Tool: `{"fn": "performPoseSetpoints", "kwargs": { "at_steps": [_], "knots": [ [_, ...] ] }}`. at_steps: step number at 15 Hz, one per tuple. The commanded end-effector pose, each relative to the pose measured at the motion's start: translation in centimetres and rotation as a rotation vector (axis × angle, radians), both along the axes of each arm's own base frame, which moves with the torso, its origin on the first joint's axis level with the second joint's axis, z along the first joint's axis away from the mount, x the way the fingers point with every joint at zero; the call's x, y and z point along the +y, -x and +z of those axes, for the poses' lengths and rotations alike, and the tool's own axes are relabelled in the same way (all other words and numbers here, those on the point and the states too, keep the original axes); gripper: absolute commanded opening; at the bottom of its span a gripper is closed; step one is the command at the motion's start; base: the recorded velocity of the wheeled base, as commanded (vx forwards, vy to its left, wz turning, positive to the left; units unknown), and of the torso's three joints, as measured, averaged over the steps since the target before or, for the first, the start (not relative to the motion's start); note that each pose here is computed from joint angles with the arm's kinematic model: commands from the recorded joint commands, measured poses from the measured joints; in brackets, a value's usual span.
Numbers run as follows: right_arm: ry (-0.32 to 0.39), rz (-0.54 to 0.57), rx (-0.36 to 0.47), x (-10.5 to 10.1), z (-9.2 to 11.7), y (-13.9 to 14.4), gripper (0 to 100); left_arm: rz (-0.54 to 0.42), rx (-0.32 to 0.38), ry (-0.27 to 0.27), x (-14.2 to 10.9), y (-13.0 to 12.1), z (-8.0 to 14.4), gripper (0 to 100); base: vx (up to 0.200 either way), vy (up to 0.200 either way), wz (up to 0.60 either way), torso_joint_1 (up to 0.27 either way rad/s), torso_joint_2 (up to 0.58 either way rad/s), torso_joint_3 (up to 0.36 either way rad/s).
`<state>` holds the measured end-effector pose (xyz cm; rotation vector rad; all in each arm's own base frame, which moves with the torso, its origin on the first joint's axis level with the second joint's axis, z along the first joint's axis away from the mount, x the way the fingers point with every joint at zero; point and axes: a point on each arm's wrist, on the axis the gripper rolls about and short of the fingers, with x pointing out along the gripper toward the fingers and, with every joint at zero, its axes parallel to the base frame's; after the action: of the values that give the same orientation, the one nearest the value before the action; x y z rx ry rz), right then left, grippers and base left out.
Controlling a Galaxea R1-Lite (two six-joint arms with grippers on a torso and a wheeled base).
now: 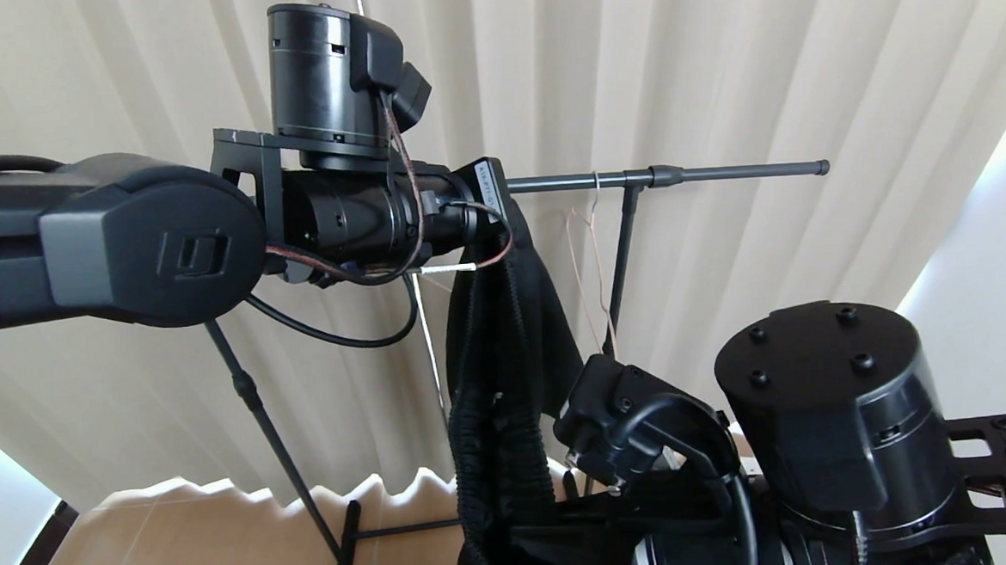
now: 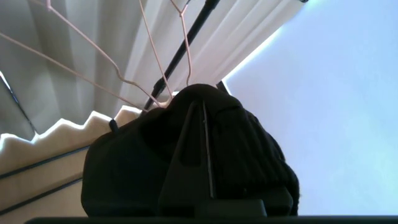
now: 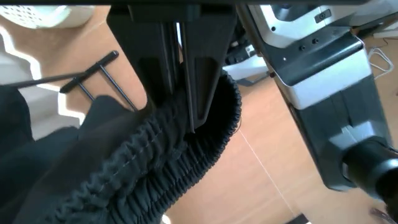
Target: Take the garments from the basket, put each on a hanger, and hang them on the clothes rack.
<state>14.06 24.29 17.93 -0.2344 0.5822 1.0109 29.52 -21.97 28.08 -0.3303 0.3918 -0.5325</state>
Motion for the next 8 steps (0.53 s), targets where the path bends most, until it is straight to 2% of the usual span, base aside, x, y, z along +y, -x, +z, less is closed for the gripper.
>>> {"fn": "performPoseSetpoints", "kwargs": {
  "at_steps": [1, 2, 3, 4, 5, 6, 8],
  "knots": [
    [0.070, -0.024, -0.013, -0.8, -1.0, -0.2, 0, 0.007, 0.002, 0.001, 0.2, 0.0, 0.1, 0, 0.000, 0.000, 0.00, 0.000, 0.00, 0.000],
    [0.121, -0.045, -0.061, -1.6, -1.3, -1.0, 0, 0.016, 0.009, -0.005, 0.5, -0.2, 0.0, 0, 0.000, 0.000, 0.00, 0.000, 0.00, 0.000],
    [0.229, -0.084, -0.136, -3.4, -1.9, -2.7, 0, 0.038, 0.029, -0.019, 1.3, -0.3, 0.0, 0, 0.000, 0.000, 0.00, 0.000, 0.00, 0.000],
    [0.277, -0.122, -0.167, -4.3, -2.0, -3.6, 0, 0.055, 0.044, -0.030, 2.0, -0.3, 0.2, 0, 0.000, 0.000, 0.00, 0.000, 0.00, 0.000],
    [0.306, -0.173, -0.183, -4.9, -2.1, -4.3, 0, 0.068, 0.060, -0.043, 2.5, -0.2, 0.2, 0, 0.000, 0.000, 0.00, 0.000, 0.00, 0.000],
    [0.334, -0.273, -0.202, -5.8, -1.9, -5.7, 0, 0.083, 0.092, -0.067, 3.3, 0.3, 0.3, 0, 0.000, 0.000, 0.00, 0.000, 0.00, 0.000],
    [0.322, -0.386, -0.229, -6.8, -0.8, -8.0, 0, 0.098, 0.157, -0.114, 4.7, 1.7, 0.6, 0, 0.000, 0.000, 0.00, 0.000, 0.00, 0.000]
  ]
}}
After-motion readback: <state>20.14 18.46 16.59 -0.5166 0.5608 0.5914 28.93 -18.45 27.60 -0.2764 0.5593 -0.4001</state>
